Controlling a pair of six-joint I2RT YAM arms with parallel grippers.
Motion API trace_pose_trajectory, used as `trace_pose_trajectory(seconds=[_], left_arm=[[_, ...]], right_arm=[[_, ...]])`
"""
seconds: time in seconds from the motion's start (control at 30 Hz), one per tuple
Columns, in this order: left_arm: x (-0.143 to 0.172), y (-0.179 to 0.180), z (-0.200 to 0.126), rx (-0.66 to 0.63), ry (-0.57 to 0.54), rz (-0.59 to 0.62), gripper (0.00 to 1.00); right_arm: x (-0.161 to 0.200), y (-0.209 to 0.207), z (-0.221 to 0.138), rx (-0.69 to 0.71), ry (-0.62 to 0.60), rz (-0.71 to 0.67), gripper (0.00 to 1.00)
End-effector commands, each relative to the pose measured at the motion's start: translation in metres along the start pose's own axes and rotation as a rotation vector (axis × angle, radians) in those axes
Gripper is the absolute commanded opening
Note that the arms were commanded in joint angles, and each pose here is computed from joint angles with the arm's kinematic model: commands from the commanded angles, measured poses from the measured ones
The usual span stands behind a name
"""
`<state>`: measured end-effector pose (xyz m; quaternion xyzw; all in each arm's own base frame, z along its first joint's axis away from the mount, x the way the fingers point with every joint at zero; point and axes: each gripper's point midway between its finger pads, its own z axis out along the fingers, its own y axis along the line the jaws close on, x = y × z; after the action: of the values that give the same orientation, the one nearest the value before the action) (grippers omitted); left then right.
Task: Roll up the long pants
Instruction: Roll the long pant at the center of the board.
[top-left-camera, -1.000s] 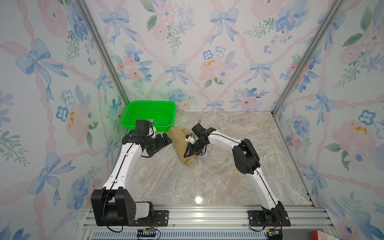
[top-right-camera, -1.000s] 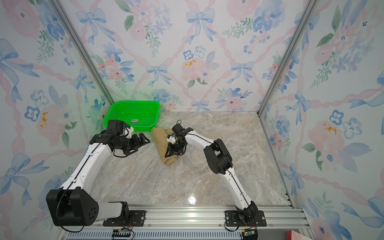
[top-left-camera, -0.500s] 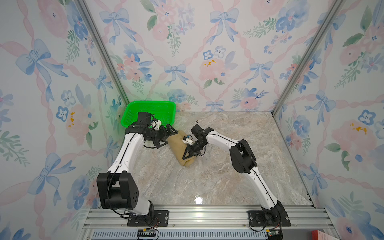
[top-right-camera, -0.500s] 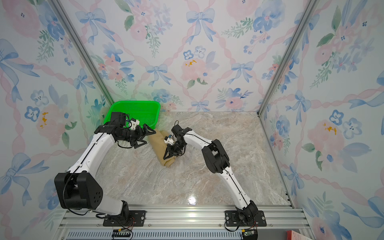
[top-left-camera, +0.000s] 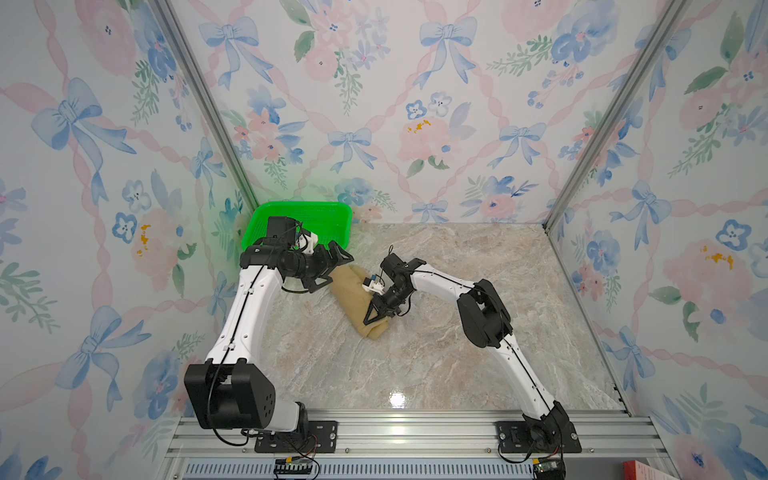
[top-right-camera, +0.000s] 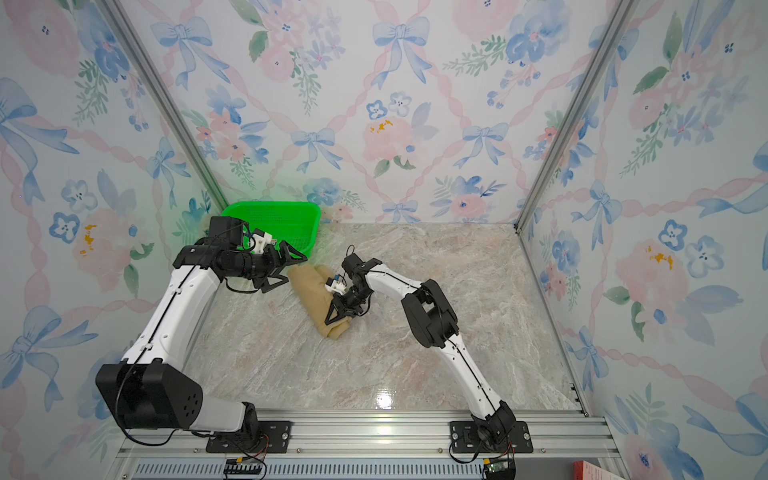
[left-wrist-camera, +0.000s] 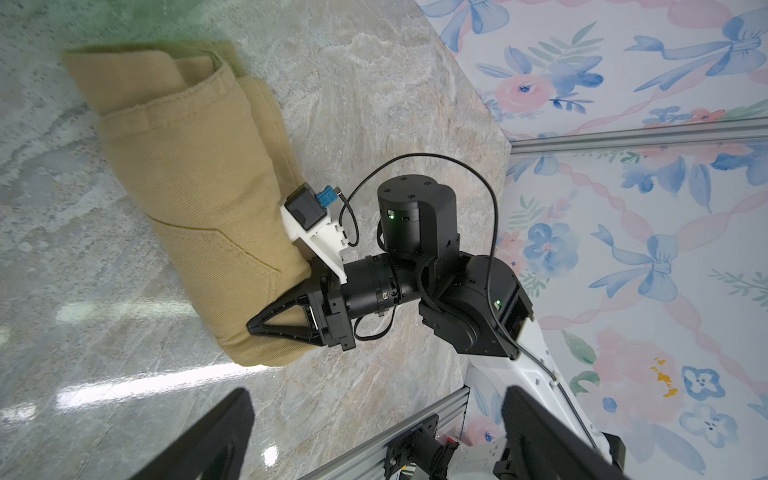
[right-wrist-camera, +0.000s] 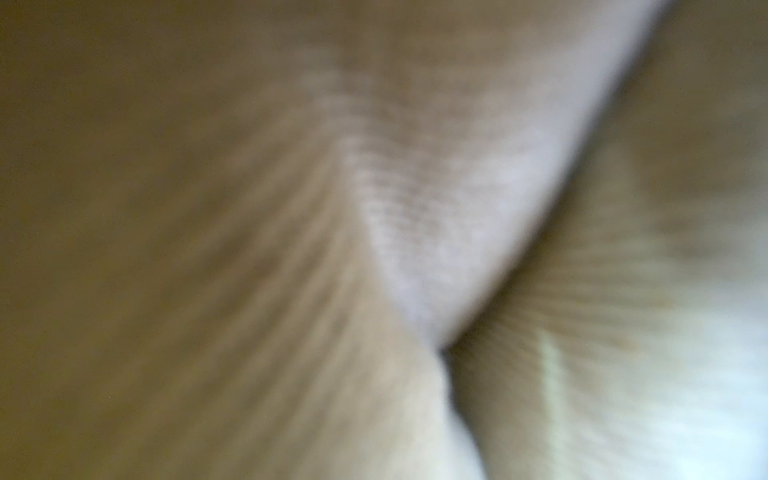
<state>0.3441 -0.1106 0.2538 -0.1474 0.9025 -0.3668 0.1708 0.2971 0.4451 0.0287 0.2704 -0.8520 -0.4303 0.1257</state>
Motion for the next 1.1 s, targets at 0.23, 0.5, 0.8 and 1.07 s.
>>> trace_pose_trajectory(seconds=[0.23, 0.5, 0.8, 1.07], left_arm=[[0.013, 0.044, 0.001, -0.242, 0.089, 0.016, 0.0], [0.013, 0.033, 0.003, -0.196, 0.091, -0.012, 0.99], [0.011, 0.01, 0.012, -0.065, 0.114, -0.07, 0.0], [0.018, 0.022, 0.016, -0.097, 0.102, -0.154, 0.99]], right_arm=[[0.084, -0.081, 0.059, 0.258, 0.267, 0.207, 0.0], [0.078, -0.081, 0.058, 0.256, 0.251, 0.21, 0.0], [0.078, -0.081, 0.055, 0.263, 0.247, 0.209, 0.0], [0.077, -0.084, 0.054, 0.265, 0.243, 0.212, 0.0]])
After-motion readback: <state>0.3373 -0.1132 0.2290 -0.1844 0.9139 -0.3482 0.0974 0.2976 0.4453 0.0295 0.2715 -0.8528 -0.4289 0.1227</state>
